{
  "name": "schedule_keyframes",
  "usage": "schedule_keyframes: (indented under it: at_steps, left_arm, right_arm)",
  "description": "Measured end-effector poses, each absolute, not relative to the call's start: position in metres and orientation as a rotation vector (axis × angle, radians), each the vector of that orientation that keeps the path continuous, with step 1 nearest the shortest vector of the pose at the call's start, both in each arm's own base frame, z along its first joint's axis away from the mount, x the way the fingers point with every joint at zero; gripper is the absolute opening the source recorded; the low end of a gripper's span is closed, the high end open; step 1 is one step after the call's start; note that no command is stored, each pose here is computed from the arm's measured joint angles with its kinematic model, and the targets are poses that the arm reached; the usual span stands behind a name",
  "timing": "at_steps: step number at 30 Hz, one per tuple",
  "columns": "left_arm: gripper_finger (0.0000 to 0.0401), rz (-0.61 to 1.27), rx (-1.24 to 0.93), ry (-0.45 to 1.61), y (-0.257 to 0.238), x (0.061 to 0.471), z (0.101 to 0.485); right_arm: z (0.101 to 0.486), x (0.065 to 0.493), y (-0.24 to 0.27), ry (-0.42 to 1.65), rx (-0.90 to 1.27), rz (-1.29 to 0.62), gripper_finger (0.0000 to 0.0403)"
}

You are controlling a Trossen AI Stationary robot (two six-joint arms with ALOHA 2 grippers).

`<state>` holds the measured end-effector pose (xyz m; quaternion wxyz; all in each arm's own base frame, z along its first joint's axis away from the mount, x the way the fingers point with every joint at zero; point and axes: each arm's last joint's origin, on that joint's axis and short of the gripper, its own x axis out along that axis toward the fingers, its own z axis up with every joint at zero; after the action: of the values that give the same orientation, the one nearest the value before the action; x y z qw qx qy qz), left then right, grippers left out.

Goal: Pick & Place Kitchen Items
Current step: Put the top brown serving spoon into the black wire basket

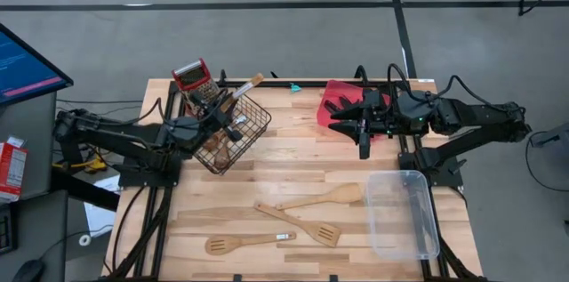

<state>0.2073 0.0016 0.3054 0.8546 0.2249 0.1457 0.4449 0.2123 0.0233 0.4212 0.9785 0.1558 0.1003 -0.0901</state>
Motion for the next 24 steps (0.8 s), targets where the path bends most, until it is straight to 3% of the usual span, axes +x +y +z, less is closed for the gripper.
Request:
schedule_keyframes:
  at_steps: [14, 24]
  left_arm:
    - [0.0047, 0.911, 0.455, 0.299, 0.001, 0.208, 0.304]
    - [0.0047, 0.791, 0.22, 0.25, 0.014, 0.209, 0.279]
  right_arm:
    - [0.421, 0.212, 0.023, 0.202, 0.314, -0.182, 0.0161]
    - [0.421, 0.212, 0.023, 0.202, 0.314, -0.182, 0.0161]
